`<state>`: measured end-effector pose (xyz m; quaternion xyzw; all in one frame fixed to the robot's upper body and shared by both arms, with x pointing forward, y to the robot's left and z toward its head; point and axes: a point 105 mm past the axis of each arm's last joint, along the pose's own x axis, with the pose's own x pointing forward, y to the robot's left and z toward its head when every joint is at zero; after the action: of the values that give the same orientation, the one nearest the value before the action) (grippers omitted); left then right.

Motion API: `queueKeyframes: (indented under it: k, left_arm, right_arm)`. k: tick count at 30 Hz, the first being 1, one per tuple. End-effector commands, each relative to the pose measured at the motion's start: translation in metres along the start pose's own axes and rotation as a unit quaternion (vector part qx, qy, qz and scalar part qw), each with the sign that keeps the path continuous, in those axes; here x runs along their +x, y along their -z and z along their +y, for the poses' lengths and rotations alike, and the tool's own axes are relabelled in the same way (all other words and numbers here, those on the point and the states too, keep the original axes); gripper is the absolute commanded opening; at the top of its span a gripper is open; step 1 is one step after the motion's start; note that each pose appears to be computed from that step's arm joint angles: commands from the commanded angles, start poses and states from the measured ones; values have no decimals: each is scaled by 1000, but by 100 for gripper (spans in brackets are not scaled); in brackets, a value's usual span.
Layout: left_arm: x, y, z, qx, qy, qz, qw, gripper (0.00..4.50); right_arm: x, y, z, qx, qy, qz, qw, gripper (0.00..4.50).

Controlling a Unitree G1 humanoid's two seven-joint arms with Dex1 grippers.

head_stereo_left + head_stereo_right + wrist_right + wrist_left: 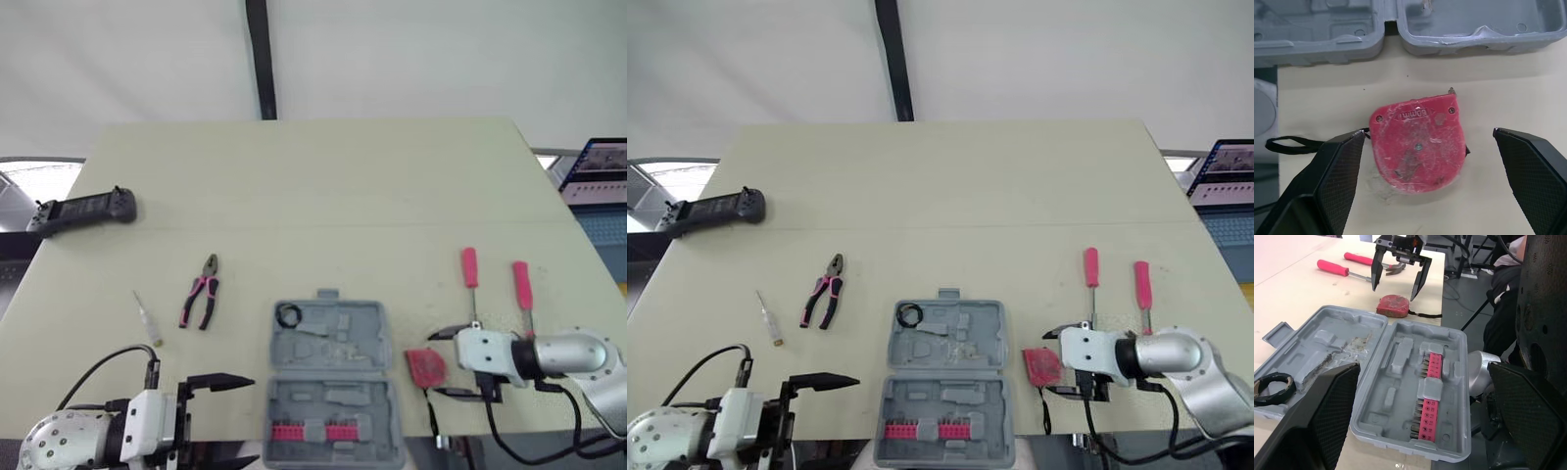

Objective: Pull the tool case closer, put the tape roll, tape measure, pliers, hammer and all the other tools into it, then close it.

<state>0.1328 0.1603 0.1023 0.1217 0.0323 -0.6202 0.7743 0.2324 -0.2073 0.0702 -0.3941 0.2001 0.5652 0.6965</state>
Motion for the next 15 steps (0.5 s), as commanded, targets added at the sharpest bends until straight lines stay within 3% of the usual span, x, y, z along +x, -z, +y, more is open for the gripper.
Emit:
queueKeyframes:
  k: [1, 15]
  left_arm:
    - [-1, -1, -4, 5, -5, -1, 1000, 450]
    - [7, -14, -9, 11, -11, -2, 1000, 450]
  right_arm:
    - [1, 3, 2, -17, -19, 3, 1000, 445]
    - [12, 7, 4, -22, -26, 2, 999, 445]
